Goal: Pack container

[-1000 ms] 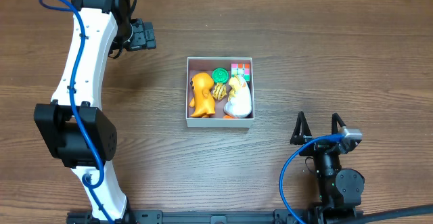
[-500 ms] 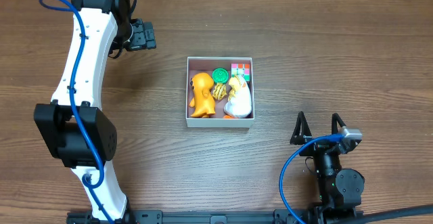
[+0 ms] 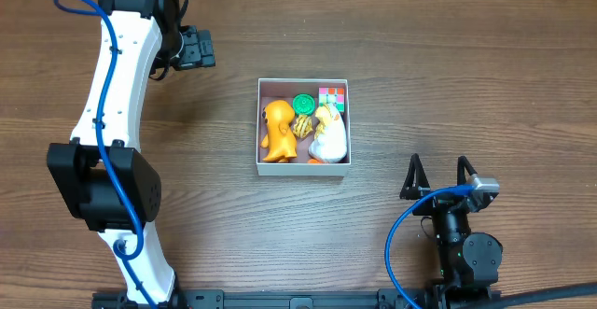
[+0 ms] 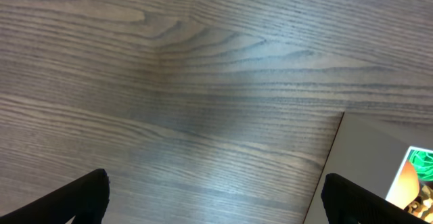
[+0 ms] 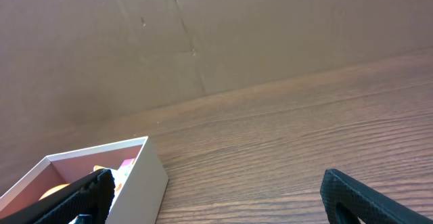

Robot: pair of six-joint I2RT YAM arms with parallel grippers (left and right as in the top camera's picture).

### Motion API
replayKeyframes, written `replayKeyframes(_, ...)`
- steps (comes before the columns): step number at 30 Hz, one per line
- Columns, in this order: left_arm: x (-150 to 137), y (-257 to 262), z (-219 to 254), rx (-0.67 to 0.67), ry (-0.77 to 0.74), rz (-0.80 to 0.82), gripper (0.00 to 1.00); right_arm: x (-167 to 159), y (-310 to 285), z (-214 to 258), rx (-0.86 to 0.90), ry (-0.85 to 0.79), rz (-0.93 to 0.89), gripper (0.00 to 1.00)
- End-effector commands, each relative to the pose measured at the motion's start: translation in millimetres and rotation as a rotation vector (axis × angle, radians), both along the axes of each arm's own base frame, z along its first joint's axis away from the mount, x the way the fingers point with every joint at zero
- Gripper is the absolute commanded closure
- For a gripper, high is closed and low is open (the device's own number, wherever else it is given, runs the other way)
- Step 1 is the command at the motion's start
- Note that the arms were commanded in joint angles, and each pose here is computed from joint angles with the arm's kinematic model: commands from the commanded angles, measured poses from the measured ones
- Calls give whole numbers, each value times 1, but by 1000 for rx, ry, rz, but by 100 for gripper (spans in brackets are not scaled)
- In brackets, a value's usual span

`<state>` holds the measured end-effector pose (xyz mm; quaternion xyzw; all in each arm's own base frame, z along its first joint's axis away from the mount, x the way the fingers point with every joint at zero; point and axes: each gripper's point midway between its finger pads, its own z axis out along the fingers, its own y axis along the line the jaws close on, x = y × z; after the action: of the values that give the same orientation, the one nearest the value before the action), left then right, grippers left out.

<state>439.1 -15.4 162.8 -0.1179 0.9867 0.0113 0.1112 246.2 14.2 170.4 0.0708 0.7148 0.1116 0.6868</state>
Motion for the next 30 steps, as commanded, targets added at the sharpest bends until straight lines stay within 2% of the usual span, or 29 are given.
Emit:
replayKeyframes(1, 0, -1, 7, -8, -16, 20, 0, 0, 1, -1, -3, -8, 5, 0)
replayKeyframes(7, 13, -1, 11, -19, -71, 53, 0, 0, 1, -1, -3, -8, 5, 0)
replayKeyframes(13, 82, -20, 44, -50, -385, 0, 0, 0, 1, -1, -3, -8, 5, 0)
replayKeyframes(18, 117, -61, 80, -18, -598, -189, 0, 0, 1, -1, -3, -8, 5, 0)
replayKeyframes(25, 110, -87, 107, 10, -664, -295, 0, 0, 1, -1, -3, -8, 5, 0)
replayKeyframes(30, 94, -83, 156, 35, -756, -329, 0, 0, 1, -1, -3, -8, 5, 0)
